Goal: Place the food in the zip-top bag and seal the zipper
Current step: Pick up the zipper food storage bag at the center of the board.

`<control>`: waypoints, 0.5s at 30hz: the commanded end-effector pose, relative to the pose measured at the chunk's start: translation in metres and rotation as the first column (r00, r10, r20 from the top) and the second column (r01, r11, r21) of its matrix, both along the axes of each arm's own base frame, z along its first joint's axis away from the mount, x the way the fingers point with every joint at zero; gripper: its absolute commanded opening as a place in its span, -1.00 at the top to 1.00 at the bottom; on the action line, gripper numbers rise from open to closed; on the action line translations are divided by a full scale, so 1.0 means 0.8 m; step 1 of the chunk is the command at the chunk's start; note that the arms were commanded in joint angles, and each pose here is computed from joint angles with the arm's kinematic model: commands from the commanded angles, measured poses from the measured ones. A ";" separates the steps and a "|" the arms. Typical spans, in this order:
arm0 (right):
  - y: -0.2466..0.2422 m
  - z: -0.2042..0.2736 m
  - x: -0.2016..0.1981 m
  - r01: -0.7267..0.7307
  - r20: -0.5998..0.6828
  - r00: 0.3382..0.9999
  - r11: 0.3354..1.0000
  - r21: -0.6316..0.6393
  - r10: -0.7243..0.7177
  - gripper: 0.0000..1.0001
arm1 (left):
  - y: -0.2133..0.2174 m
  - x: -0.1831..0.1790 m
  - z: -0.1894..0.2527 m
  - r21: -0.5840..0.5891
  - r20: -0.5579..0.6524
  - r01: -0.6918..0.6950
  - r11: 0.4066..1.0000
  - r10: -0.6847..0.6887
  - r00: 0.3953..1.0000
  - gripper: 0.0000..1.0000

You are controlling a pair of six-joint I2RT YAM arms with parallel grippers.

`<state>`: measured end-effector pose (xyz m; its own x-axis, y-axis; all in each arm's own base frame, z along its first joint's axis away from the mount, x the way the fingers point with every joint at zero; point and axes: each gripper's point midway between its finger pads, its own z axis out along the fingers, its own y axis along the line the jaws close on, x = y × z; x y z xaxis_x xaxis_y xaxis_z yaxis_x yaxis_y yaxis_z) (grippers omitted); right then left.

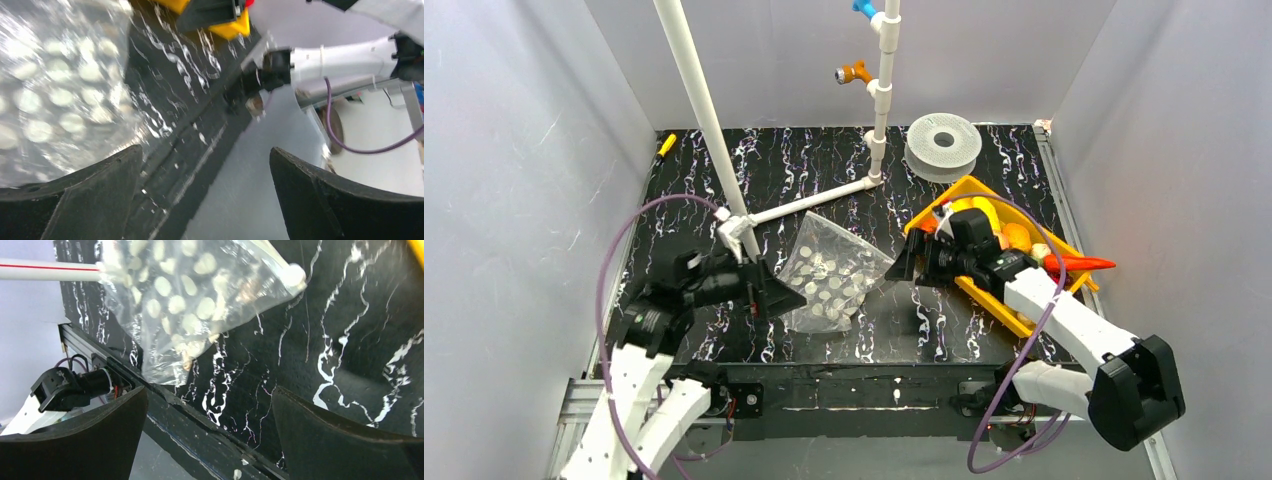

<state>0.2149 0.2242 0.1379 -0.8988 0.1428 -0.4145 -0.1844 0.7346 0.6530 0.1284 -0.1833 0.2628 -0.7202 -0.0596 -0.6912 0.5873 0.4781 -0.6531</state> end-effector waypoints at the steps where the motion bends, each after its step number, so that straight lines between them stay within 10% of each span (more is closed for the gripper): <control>1: 0.019 0.000 0.025 0.110 -0.008 0.994 0.987 0.113 -0.109 -0.99 | -0.049 -0.010 -0.038 0.056 -0.091 0.133 0.990 -0.127 0.988 -0.96; 6: 0.027 -0.024 0.035 0.105 -0.071 0.993 0.991 0.083 -0.099 -1.00 | -0.105 -0.005 -0.072 0.299 0.027 0.131 0.945 -0.146 0.989 -0.96; 15: 0.023 -0.035 0.062 0.171 0.031 0.984 0.980 0.099 -0.175 -1.00 | -0.080 0.058 -0.048 0.293 0.246 -0.190 0.937 0.119 0.962 -0.97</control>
